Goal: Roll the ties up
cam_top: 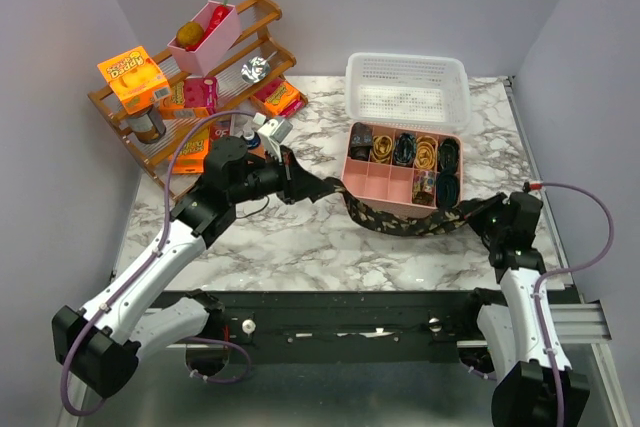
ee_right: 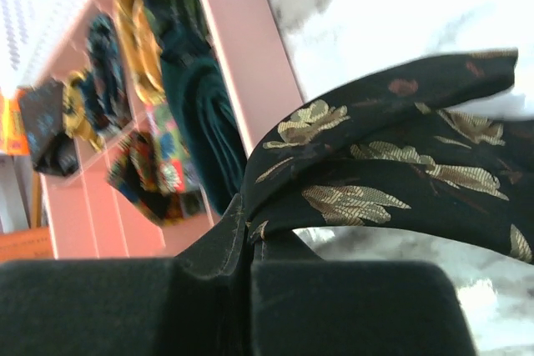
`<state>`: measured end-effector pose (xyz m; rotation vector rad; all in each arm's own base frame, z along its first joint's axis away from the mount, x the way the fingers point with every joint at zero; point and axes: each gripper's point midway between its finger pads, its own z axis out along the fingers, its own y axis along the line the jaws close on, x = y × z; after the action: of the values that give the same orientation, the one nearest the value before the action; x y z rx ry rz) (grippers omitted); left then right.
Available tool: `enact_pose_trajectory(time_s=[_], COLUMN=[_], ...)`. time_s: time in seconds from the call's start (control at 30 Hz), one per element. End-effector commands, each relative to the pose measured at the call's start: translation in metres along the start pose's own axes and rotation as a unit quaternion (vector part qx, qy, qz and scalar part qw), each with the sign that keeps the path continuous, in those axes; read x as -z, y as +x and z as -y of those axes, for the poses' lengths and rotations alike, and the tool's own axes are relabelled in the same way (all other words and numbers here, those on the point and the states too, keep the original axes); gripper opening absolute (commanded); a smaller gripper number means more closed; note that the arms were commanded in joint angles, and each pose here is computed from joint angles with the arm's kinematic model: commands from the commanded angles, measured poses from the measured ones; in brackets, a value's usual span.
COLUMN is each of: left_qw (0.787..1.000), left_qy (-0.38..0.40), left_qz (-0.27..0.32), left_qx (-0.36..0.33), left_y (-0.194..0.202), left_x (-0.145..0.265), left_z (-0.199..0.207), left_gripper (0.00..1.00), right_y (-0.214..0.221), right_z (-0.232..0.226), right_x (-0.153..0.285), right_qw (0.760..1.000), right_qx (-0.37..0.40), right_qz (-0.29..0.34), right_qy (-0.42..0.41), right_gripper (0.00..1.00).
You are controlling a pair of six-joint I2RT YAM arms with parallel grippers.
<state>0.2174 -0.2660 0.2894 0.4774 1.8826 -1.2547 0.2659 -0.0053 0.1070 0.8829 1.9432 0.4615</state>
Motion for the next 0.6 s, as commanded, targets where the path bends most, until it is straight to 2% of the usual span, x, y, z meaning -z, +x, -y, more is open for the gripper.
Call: enact_pose_trajectory(time_s=[0.0, 0.2, 0.57], left_qw=[1.0, 0.999, 0.999], left_qy=[-0.01, -0.013, -0.025], left_qz=[0.014, 0.021, 0.019], left_qx=[-0.019, -0.021, -0.016], left_y=[-0.006, -0.013, -0.015], left_x=[0.012, 0.011, 0.0], left_z=[0.002, 0.001, -0.011], left_gripper=[0.0, 0.0, 0.0], right_y=[0.058, 0.08, 0.071], right_z=[0.021, 0.034, 0.03], right_x=[0.002, 0.002, -0.01], right_qw=[0.995, 0.992, 0.993], right_qx=[-0.033, -0.04, -0.038], right_qz=[-0.095, -0.121, -0.111], right_qy=[-0.002, 0.004, -0.001], right_gripper=[0.01, 0.01, 0.01])
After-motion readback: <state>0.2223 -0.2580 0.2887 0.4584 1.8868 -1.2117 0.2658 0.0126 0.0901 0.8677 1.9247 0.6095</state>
